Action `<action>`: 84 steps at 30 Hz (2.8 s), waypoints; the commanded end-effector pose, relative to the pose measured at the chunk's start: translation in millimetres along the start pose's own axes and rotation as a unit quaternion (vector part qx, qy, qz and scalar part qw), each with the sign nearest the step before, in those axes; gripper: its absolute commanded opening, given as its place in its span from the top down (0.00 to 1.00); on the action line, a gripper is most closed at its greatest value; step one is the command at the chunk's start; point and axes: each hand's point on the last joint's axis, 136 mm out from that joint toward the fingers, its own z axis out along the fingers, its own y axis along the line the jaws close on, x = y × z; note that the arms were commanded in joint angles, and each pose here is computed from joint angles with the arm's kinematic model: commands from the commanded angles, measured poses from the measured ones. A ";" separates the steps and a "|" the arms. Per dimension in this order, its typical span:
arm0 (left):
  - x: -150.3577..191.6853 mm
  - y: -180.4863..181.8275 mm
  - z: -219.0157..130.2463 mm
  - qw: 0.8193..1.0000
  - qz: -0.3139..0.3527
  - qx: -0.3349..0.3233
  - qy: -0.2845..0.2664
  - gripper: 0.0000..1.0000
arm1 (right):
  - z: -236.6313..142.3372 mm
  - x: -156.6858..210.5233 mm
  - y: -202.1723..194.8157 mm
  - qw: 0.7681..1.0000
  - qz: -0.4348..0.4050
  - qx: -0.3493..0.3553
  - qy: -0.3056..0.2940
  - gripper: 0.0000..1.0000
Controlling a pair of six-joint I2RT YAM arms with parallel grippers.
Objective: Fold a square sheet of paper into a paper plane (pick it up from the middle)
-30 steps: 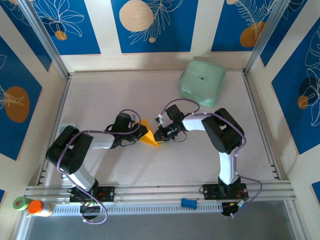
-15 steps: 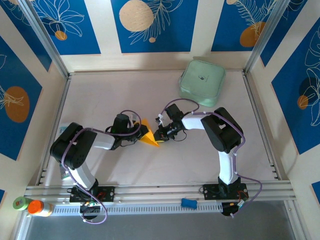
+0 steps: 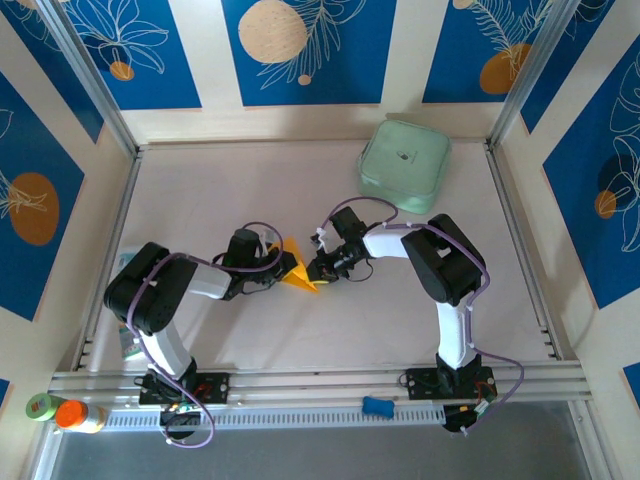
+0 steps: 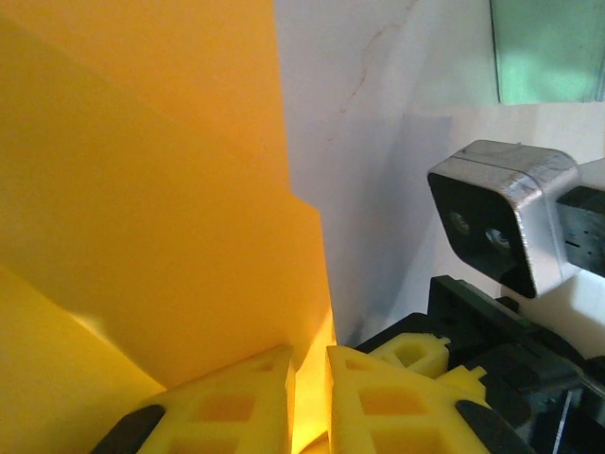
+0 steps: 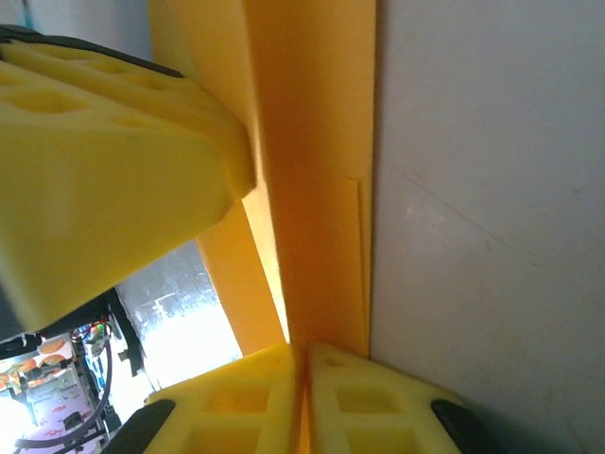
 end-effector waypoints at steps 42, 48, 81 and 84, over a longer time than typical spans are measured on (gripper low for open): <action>-9.3 -11.4 -4.9 0.999 0.003 0.033 -0.019 0.79 | 19.8 29.8 -69.4 0.996 0.013 0.092 -0.014 0.99; -9.4 -10.4 2.3 0.999 0.003 0.034 -0.012 0.79 | 20.6 30.9 -70.9 0.995 0.015 0.093 -0.011 0.95; 0.7 18.2 6.6 1.000 -0.011 0.007 -0.009 0.79 | -20.9 11.0 12.3 1.000 0.004 0.009 -0.028 0.79; 0.9 18.6 6.0 1.000 -0.011 0.007 -0.010 0.79 | -25.2 13.8 19.8 1.000 0.006 0.002 -0.024 0.79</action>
